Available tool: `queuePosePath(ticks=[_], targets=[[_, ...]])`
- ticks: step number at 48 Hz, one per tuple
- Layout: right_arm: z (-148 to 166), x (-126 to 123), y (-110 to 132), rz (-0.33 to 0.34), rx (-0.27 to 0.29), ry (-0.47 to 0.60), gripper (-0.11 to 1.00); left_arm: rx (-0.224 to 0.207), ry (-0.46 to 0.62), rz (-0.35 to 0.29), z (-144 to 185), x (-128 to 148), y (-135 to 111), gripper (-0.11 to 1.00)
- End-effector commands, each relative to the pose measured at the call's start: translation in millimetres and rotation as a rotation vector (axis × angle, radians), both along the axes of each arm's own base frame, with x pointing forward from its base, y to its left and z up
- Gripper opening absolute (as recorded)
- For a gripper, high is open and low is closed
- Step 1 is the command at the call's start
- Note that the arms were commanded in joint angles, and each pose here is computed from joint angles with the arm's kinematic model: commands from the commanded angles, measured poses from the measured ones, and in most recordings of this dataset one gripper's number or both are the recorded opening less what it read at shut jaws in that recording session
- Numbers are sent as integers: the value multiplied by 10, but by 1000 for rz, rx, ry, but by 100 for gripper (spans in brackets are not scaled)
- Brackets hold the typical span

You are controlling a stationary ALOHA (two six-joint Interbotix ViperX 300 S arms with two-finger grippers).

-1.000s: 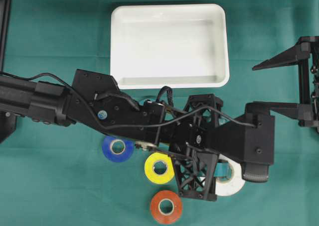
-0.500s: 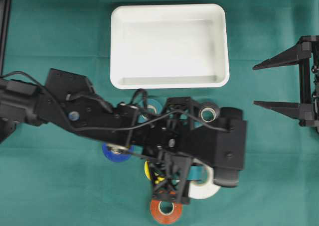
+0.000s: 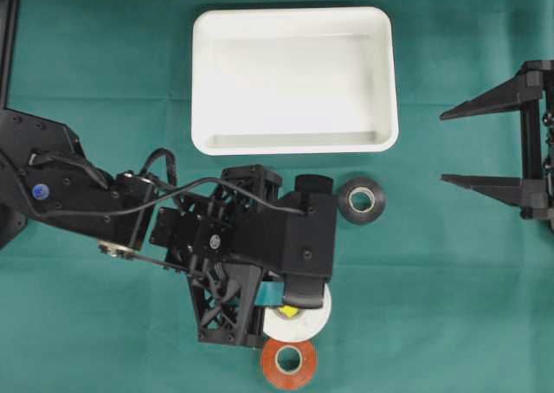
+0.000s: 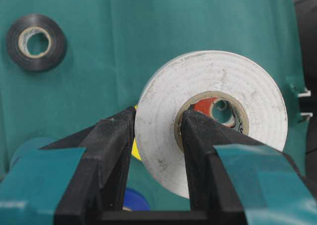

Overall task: Pick up the tape from a random location and place it into the white case.
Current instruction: 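Lift the white roll and carry it over the white tray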

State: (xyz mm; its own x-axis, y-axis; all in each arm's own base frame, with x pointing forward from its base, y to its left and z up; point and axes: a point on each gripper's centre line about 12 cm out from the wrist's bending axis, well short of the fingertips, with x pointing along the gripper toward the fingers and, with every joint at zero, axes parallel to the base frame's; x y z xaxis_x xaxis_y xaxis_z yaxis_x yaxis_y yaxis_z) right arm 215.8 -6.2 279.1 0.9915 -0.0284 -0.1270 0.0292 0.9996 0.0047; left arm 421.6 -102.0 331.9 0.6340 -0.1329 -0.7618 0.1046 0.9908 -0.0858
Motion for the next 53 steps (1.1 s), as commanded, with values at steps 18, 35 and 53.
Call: queuePosePath(ticks=[18, 35, 53], targets=[[116, 27, 0, 2, -13, -20, 92, 7, -71, 122, 225, 55, 614, 24], [121, 28, 1, 5, -25, -19, 92, 32, -72, 303, 210, 65, 1483, 24], [119, 27, 2, 7, -35, -17, 92, 67, -61, 456, 181, -87, 2260, 24]])
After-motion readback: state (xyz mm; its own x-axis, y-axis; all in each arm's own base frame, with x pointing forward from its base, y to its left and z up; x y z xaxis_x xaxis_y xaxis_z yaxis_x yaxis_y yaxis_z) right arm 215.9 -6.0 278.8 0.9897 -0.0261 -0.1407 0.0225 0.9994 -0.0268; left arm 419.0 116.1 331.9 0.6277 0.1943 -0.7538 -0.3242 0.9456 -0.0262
